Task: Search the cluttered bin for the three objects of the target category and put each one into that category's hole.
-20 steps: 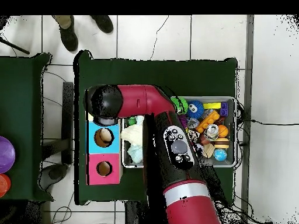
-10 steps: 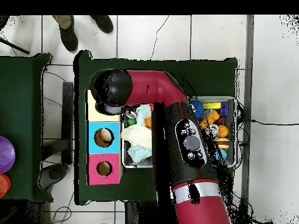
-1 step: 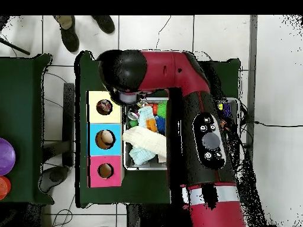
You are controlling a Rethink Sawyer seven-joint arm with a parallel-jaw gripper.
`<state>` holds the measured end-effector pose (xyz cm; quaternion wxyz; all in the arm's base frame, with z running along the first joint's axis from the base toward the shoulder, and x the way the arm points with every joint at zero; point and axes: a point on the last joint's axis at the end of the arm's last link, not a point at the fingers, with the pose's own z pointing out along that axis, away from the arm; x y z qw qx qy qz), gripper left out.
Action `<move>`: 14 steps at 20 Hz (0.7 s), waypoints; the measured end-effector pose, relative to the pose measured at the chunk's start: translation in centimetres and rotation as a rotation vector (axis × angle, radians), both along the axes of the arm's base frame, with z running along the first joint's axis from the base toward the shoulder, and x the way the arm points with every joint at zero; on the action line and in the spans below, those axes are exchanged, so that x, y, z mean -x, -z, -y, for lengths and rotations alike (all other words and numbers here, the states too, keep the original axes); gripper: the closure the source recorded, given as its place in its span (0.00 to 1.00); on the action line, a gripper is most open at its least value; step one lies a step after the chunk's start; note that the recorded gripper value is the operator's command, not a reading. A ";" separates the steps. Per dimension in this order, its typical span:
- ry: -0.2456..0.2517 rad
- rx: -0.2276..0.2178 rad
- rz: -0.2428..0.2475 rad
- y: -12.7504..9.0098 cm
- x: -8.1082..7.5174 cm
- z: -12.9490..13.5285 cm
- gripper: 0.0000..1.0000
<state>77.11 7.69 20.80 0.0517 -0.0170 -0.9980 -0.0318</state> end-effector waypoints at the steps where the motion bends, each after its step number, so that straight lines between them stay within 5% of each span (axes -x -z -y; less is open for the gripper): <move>1: -0.006 0.012 0.008 -0.5 -0.5 0.6 1.00; 14: -0.116 0.105 0.055 -7.3 -5.6 7.2 1.00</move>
